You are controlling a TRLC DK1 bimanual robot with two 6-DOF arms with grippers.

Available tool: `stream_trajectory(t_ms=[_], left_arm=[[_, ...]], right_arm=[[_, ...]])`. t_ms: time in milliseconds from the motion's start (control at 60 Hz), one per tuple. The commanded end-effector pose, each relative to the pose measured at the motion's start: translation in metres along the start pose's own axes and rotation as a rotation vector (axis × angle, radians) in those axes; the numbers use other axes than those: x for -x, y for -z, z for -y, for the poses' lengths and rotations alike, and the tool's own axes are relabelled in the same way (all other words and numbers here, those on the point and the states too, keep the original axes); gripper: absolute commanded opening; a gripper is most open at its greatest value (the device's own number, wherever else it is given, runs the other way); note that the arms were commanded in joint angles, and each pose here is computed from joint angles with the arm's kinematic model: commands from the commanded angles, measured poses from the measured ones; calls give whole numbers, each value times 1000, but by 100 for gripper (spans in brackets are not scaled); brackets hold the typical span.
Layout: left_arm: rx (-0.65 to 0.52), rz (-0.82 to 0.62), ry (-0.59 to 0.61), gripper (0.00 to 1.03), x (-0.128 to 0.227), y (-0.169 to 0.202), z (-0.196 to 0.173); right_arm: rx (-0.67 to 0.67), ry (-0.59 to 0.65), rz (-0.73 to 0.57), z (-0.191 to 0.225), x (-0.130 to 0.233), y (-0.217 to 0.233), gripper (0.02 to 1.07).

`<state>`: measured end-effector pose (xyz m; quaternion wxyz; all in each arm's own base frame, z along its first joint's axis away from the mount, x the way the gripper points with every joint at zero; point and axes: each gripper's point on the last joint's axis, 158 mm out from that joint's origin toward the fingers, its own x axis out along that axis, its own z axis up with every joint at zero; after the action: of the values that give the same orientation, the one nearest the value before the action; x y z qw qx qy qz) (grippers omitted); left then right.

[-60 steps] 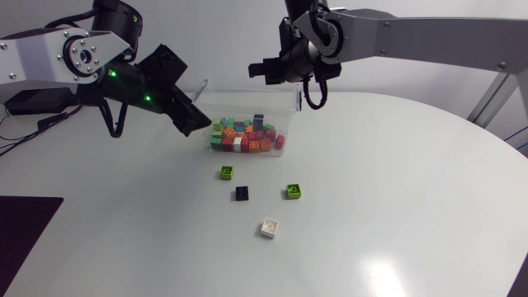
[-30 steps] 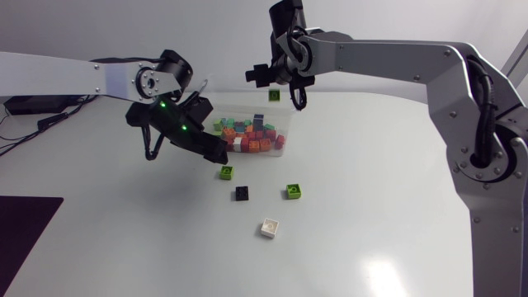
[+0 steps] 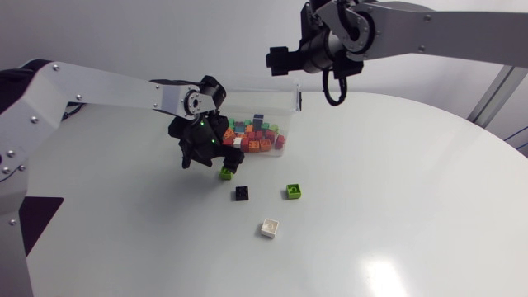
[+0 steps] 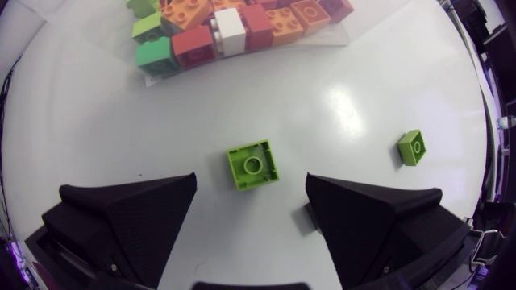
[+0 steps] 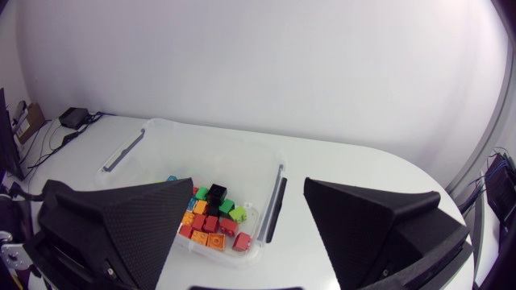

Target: Place the duplo bricks in the container

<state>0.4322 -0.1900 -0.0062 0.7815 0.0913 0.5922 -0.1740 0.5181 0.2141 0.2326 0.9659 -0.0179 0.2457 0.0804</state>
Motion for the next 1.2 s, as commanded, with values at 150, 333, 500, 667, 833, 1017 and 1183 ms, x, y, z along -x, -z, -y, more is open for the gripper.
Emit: stream_trajectory(t_ms=[150,333,500,667,833,1017,1183], left_arm=[[83,-23,-38,85,-25,-7,4],[98,-32,-75,76,-32,-7,9],[119,-50,-93,57,-36,0,10],[132,-59,-107,33,-37,5,7],[141,-11,-107,25,-15,-2,2],[134,114,-99,25,34,-22,-2],[136,227,-117,25,75,-40,-9]], right_arm=[[-15,12,-91,16,36,61,96],[24,-2,-251,18,55,116,96],[34,-19,-376,18,62,154,96],[26,-40,-476,12,61,189,88],[49,-58,-618,-3,54,233,87],[54,-32,-717,-9,40,257,87],[44,-23,-763,-15,26,265,75]])
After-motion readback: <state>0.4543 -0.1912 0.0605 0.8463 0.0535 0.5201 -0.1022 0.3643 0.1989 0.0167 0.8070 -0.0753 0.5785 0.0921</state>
